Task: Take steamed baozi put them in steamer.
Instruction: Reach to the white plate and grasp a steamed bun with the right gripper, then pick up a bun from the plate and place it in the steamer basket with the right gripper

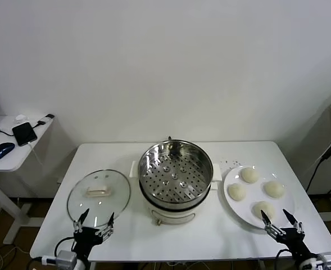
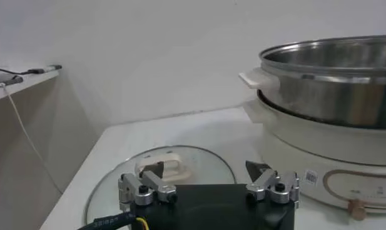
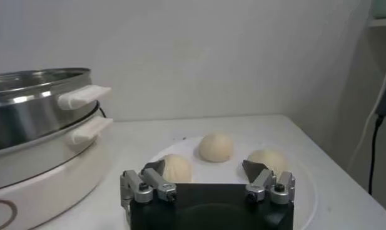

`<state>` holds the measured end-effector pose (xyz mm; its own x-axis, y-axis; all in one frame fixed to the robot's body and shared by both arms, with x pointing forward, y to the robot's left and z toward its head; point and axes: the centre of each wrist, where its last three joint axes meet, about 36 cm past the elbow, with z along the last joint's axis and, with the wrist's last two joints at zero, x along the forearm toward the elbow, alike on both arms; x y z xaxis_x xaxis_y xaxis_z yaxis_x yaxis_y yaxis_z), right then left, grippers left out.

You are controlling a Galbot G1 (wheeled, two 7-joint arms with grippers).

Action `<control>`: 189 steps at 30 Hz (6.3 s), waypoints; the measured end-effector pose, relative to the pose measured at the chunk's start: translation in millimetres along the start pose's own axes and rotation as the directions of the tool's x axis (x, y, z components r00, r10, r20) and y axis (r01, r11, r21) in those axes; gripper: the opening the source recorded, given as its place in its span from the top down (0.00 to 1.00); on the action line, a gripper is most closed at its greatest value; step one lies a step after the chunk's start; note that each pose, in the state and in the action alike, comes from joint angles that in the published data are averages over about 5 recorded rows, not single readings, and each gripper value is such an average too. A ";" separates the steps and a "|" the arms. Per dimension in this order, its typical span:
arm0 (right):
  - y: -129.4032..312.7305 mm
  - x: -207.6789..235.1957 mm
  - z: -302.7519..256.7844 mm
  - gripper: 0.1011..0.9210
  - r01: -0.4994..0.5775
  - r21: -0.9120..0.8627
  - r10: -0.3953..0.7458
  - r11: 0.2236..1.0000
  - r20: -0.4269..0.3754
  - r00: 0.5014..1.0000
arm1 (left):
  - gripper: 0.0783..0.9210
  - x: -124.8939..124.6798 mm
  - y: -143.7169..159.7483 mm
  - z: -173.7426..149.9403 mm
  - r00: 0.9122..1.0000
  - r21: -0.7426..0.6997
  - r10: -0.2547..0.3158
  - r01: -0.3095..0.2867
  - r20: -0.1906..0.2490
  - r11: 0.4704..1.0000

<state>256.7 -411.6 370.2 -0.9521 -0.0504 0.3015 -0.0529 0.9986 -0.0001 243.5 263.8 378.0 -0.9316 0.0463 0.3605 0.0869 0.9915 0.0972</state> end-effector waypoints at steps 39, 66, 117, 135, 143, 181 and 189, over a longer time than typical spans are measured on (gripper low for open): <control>-81.7 -281.1 -288.4 0.12 0.795 0.603 -0.117 0.070 -0.786 0.607 | 0.12 16.4 -9.2 -13.6 0.997 0.018 -0.064 0.063 0.035 0.998; -58.6 -352.6 -226.2 0.12 0.841 0.541 -0.104 -0.007 -0.837 0.538 | 0.12 18.5 -2.1 -13.5 0.995 0.042 -0.093 0.092 0.025 0.995; -53.9 -368.6 -202.6 0.36 0.839 0.544 -0.089 0.009 -0.835 0.543 | 0.12 13.8 -3.7 -8.0 0.996 0.053 -0.084 0.083 0.010 0.995; -21.4 -360.2 -313.3 0.39 0.800 0.599 -0.160 -0.027 -0.793 0.588 | 0.12 8.2 -6.9 -16.4 0.996 0.049 -0.072 0.070 0.044 0.996; 36.6 -369.9 -396.0 0.39 0.808 0.576 -0.269 -0.129 -0.804 0.530 | 0.12 5.9 -5.0 -21.2 0.995 0.038 -0.081 0.079 0.062 0.996; 304.1 -405.6 -395.2 0.39 0.156 0.280 -0.214 -0.947 -0.915 0.341 | 0.12 6.1 -7.7 -16.2 0.993 0.052 -0.110 0.107 0.053 0.993; 302.7 -411.7 -371.1 0.39 0.134 0.278 -0.215 -0.951 -0.908 0.360 | 0.12 6.2 -7.9 -16.7 0.992 0.053 -0.113 0.111 0.053 0.992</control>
<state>744.4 -82.6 599.9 -0.0576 -0.2183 0.9742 -0.1608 -0.9610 -0.2249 243.0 254.2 395.0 -0.9529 -0.0600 0.2973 -0.0356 0.9956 0.0868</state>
